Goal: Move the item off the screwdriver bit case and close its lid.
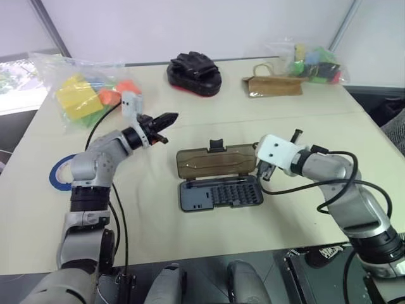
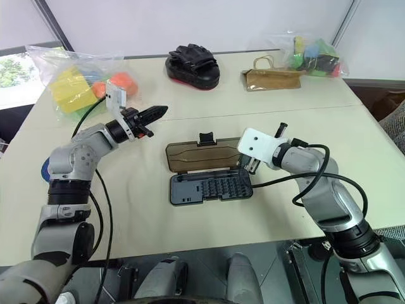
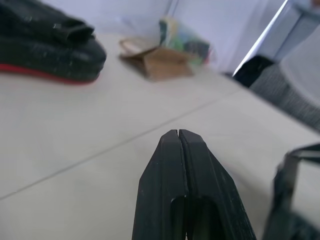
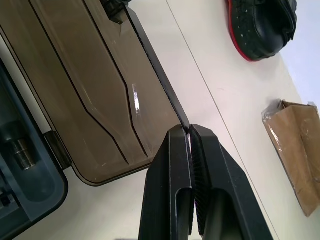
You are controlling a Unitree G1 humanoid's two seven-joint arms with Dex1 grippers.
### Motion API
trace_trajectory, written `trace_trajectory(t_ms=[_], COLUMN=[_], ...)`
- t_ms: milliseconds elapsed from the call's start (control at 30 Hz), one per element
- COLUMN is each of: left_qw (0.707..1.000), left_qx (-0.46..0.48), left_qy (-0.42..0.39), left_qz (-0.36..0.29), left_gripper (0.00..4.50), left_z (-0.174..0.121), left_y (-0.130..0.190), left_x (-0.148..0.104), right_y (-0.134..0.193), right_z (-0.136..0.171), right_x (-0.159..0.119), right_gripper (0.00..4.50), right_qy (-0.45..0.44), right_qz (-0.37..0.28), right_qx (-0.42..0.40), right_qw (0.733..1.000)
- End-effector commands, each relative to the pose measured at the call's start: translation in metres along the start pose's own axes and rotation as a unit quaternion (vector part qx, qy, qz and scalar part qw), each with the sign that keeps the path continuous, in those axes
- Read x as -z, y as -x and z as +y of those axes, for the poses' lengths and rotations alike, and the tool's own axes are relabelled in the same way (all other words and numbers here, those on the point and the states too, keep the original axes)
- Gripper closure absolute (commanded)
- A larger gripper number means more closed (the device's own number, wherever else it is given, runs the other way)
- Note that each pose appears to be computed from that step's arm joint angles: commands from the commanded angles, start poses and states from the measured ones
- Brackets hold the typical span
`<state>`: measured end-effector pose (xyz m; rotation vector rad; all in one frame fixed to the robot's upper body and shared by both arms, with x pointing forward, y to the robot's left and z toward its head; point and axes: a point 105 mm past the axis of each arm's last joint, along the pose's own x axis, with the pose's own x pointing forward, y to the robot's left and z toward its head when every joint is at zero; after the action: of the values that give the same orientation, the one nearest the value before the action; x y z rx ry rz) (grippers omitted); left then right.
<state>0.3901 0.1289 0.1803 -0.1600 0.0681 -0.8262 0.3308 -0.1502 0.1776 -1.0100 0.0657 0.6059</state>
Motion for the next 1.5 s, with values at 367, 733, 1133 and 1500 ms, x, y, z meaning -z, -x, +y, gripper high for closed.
trace_trajectory(t_ms=[367,733,1133,1500], left_qw=[0.991,0.992,0.982,0.921], left_qx=[0.09,0.095,0.168,0.331], left_qy=[-0.045,-0.045,-0.055,-0.028], left_qz=[0.085,0.075,0.069,0.202], left_gripper=[4.5,4.5,4.5,4.5], left_z=[-0.024,-0.026,-0.047,-0.111], left_y=[0.001,0.0,0.015,0.068], left_x=[0.041,0.037,0.011,0.052], right_y=[0.002,0.006,0.061,0.078], right_z=[-0.008,-0.013,-0.025,-0.055], right_x=[-0.015,-0.015,-0.035,-0.019], right_gripper=[4.48,0.71,0.09,0.09], right_qy=[0.013,0.021,-0.024,-0.006], right_qz=[-0.025,-0.02,-0.007,0.053], right_qx=[0.015,0.013,-0.09,-0.044], right_qw=[0.999,1.0,0.996,0.998])
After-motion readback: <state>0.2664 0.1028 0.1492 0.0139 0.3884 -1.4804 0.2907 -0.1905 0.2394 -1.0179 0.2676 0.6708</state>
